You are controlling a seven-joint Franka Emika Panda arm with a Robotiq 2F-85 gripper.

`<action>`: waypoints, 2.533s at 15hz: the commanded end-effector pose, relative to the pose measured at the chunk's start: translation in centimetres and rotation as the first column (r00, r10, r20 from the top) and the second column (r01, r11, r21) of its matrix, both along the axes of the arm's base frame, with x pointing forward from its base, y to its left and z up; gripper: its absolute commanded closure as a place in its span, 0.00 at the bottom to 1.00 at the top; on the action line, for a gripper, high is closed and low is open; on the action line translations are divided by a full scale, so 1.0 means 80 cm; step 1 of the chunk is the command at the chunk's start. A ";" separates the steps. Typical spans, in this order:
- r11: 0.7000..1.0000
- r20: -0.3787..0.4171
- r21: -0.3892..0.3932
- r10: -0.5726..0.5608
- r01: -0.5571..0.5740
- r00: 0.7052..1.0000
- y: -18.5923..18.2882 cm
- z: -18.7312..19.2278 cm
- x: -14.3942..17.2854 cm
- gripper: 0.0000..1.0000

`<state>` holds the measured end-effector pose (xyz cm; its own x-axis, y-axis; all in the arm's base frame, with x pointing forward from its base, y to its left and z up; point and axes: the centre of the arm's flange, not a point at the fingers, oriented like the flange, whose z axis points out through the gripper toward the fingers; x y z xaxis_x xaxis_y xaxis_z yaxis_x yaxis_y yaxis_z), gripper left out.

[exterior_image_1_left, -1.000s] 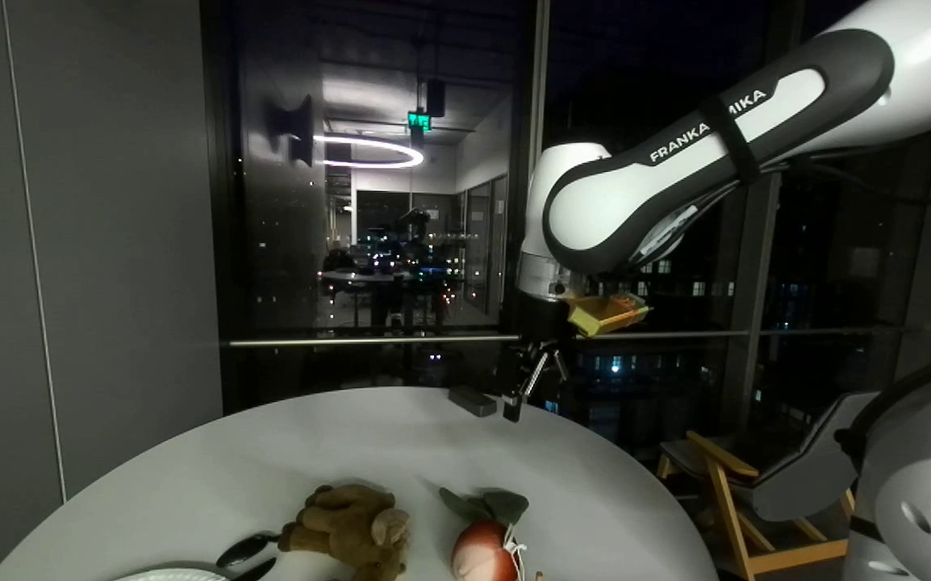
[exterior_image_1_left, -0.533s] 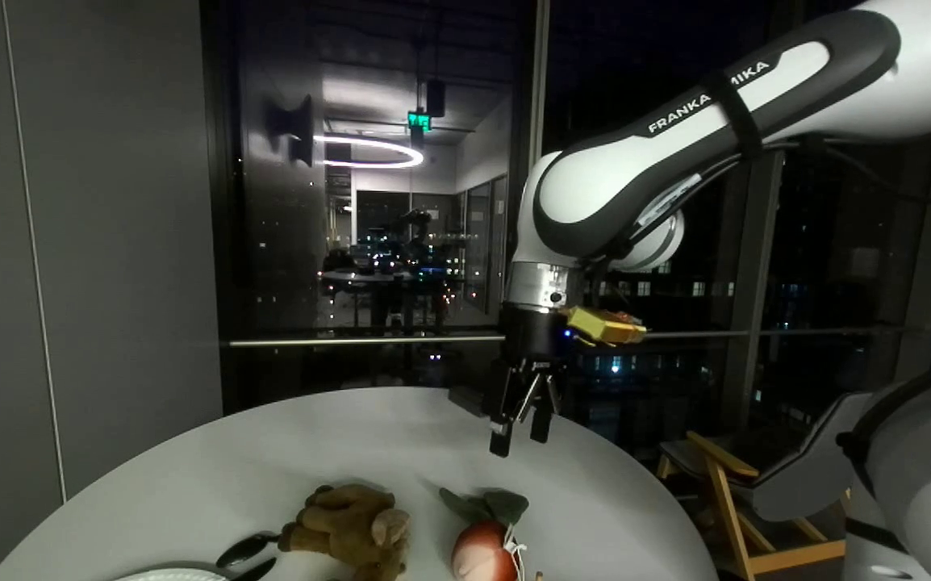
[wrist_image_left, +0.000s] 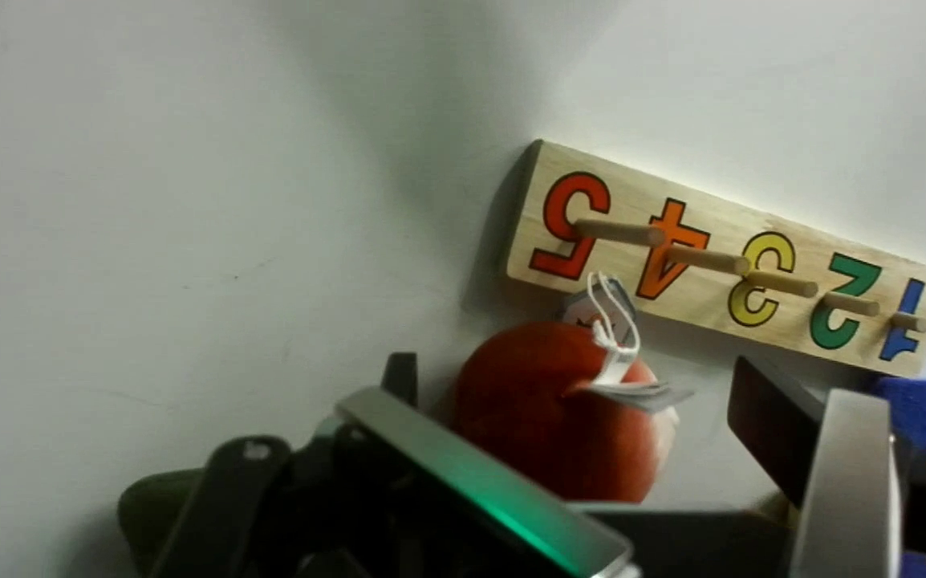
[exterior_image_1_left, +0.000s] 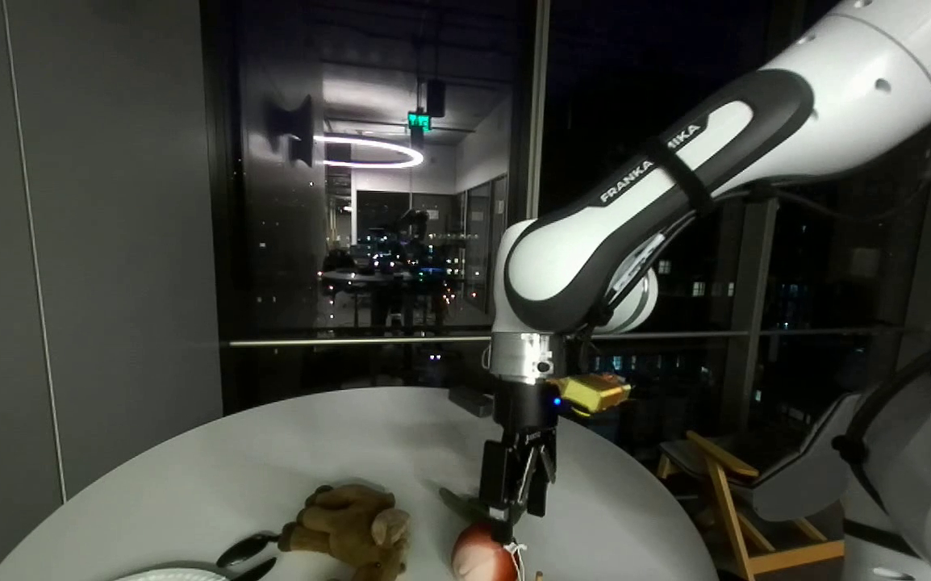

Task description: Move most of the things on the table to the right side

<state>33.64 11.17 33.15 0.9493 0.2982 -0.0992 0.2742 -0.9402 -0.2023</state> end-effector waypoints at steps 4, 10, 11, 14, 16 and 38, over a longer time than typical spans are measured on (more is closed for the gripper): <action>0.997 0.083 0.003 0.072 -0.072 0.994 0.036 -0.077 0.050 0.00; 0.998 0.098 -0.017 0.066 -0.065 0.993 0.049 -0.109 0.057 0.56; 0.998 0.114 -0.042 0.056 -0.051 0.992 0.048 -0.101 0.058 0.65; 0.991 0.223 -0.134 0.004 0.026 0.975 0.038 -0.077 0.061 0.86; 0.980 0.273 -0.169 -0.059 0.109 0.960 0.013 -0.059 0.077 0.94; 0.724 0.547 -0.279 -0.419 0.630 0.724 -0.169 -0.052 0.170 0.19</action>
<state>46.74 -2.93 29.79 0.9116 -0.2505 0.3260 -0.3325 -0.9155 0.2263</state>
